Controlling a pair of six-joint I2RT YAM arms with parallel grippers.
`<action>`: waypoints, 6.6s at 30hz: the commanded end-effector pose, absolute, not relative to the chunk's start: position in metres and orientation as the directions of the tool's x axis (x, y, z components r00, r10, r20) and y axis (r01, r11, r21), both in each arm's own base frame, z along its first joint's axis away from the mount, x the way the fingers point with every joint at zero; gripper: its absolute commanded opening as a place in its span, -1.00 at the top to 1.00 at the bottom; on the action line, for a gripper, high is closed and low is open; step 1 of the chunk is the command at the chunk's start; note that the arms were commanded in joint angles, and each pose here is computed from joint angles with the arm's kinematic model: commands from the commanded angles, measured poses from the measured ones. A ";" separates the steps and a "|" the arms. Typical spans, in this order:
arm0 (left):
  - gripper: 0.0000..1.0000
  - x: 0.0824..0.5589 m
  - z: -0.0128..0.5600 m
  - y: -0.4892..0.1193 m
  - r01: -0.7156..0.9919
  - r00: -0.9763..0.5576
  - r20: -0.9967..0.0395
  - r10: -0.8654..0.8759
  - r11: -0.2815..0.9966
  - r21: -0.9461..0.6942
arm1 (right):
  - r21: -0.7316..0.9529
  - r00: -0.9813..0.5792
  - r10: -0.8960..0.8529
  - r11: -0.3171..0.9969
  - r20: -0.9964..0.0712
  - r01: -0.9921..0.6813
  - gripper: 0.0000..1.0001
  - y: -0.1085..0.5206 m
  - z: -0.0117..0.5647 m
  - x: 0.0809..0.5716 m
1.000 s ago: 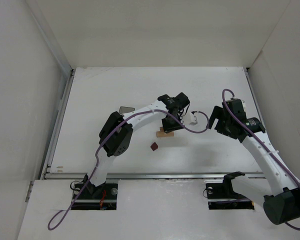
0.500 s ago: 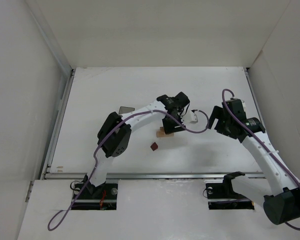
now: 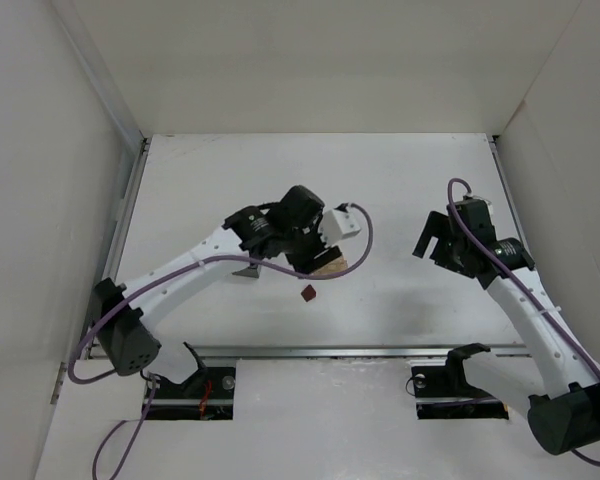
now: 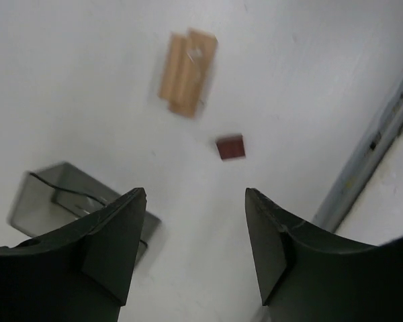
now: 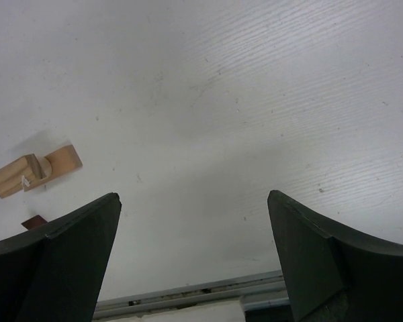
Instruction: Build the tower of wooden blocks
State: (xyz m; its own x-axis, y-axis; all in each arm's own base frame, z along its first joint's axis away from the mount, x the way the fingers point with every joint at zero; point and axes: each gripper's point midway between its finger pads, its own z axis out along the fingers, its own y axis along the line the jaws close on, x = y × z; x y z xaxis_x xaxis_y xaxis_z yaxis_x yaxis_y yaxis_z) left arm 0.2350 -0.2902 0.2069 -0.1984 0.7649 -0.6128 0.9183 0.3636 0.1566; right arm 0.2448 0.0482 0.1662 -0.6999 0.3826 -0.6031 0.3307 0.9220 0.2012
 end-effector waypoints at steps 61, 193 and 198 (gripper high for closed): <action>1.00 0.172 0.118 -0.251 0.993 -0.118 -0.416 0.902 0.115 -0.032 | 0.249 -0.656 0.381 0.924 -0.652 0.289 -0.93 0.053 0.186 0.253; -1.00 0.312 0.312 0.084 -0.334 -0.408 -0.913 0.027 0.926 0.177 | 0.316 -0.311 0.394 0.909 -0.865 0.271 -1.00 0.015 0.321 0.234; -1.00 0.304 0.307 0.080 -0.316 -0.409 -0.912 0.028 0.934 0.170 | 0.298 -0.329 0.374 0.919 -0.867 0.259 -1.00 0.015 0.321 0.227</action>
